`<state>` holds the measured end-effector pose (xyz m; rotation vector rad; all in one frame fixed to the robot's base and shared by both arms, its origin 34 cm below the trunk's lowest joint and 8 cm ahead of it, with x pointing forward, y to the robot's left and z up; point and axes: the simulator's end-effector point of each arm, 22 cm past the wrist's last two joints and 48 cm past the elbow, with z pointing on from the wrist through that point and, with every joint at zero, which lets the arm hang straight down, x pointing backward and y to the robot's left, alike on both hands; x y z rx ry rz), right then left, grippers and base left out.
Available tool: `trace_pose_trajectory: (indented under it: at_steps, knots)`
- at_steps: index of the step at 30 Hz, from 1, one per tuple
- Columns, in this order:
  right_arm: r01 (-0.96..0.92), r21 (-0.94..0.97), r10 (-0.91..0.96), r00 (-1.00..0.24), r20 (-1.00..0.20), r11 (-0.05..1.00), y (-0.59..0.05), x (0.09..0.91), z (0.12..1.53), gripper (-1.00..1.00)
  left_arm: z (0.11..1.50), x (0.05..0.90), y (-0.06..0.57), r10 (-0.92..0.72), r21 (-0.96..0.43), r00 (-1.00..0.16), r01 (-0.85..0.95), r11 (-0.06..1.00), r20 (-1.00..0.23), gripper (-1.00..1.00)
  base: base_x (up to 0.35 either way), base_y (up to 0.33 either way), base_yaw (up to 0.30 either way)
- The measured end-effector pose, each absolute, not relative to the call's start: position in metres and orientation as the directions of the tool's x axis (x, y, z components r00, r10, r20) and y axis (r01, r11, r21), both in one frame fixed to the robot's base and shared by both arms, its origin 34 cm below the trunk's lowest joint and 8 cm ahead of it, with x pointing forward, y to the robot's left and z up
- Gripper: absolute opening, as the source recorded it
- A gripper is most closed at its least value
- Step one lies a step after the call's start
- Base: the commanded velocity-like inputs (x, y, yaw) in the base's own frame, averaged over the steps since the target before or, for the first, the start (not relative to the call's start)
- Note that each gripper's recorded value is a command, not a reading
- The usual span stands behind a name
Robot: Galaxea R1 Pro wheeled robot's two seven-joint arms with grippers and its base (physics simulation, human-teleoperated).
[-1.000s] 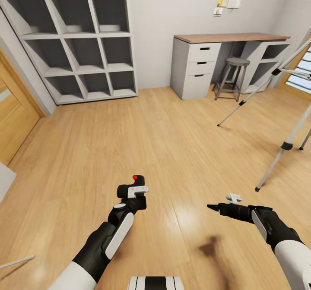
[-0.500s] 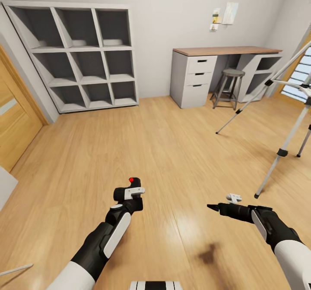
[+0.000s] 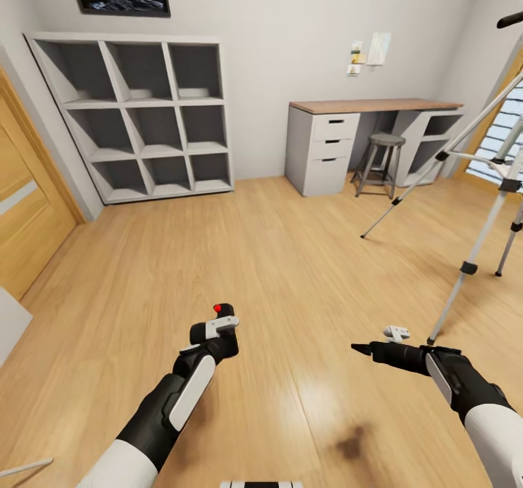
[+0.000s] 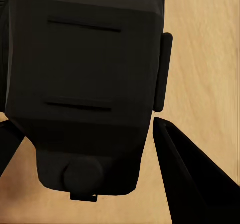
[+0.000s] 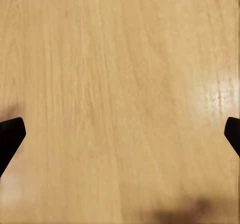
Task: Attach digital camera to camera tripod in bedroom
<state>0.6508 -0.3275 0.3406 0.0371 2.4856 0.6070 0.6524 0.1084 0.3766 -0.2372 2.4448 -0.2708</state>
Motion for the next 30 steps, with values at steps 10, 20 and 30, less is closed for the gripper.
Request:
trace_pose_trajectory:
  at_steps: [10, 20, 30]
  knots:
    - [-0.105, 0.407, 0.159, -0.812, -0.562, 0.907, -0.350, 0.655, 0.368, 1.00, 0.402, 0.655, 0.102, -0.287, -0.315, -0.749, -0.110, 0.943, -0.597, -1.00, 0.000, 0.000, 0.000]
    - [-0.120, 0.402, 0.159, -0.788, -0.595, 0.908, -0.352, 0.660, 0.393, 1.00, 0.425, 0.656, 0.093, -0.341, -0.384, -0.731, -0.118, 0.916, -0.590, -1.00, 0.000, 0.000, 0.000]
    - [-0.132, 0.391, 0.159, -0.763, -0.627, 0.911, -0.353, 0.664, 0.417, 1.00, 0.450, 0.658, 0.090, -0.344, -0.396, -0.710, -0.100, 0.913, -0.614, -1.00, 0.000, 0.000, 0.000]
